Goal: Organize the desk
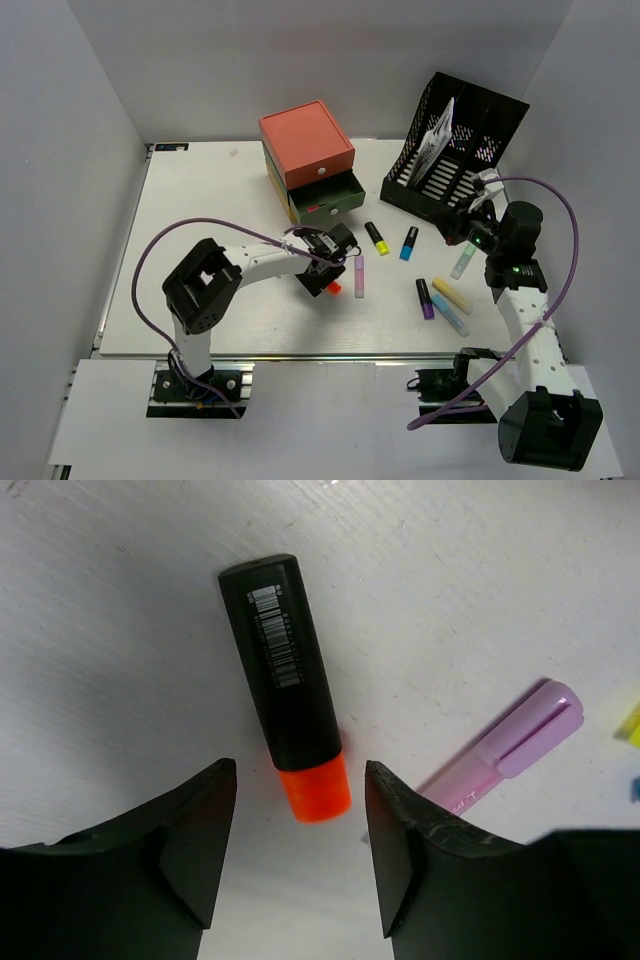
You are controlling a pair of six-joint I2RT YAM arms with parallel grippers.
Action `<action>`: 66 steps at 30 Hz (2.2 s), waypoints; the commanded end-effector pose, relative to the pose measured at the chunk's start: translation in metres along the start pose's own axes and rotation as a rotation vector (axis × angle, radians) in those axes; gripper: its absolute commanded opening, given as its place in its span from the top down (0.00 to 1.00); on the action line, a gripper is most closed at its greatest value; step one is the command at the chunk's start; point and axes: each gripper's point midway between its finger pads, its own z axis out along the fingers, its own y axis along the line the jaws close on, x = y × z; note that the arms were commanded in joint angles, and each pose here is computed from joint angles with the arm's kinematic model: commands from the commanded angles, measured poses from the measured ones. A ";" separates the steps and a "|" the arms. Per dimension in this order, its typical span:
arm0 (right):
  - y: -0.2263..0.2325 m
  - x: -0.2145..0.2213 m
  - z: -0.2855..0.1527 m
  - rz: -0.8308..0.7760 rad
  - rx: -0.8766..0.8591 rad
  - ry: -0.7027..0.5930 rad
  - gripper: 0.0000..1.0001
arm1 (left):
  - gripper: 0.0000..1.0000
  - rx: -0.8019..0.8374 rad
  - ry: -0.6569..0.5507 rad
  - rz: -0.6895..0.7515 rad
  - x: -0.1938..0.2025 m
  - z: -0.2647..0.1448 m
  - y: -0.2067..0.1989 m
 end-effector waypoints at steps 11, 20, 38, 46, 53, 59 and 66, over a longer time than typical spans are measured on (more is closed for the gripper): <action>-0.002 -0.017 -0.007 -0.029 0.012 -0.057 1.00 | 0.38 -0.120 0.018 -0.028 0.008 0.023 0.015; -0.001 -0.018 -0.008 -0.022 0.004 -0.060 1.00 | 0.84 -0.100 0.031 -0.051 0.008 0.003 0.048; -0.005 -0.015 -0.009 -0.014 0.002 -0.057 1.00 | 1.00 0.471 -0.528 1.175 -0.101 -0.191 -0.040; -0.008 -0.013 -0.009 -0.012 0.007 -0.053 1.00 | 1.00 0.327 -0.670 1.688 -0.122 -0.163 -0.116; -0.009 -0.012 -0.009 -0.011 0.004 -0.052 1.00 | 1.00 0.252 -0.869 1.745 -0.172 -0.165 -0.162; -0.010 -0.010 -0.008 -0.009 0.001 -0.045 1.00 | 1.00 0.193 -0.898 1.719 -0.200 -0.151 -0.168; -0.010 -0.008 -0.007 -0.018 -0.003 -0.042 0.93 | 1.00 0.173 -0.836 1.741 -0.204 -0.126 -0.158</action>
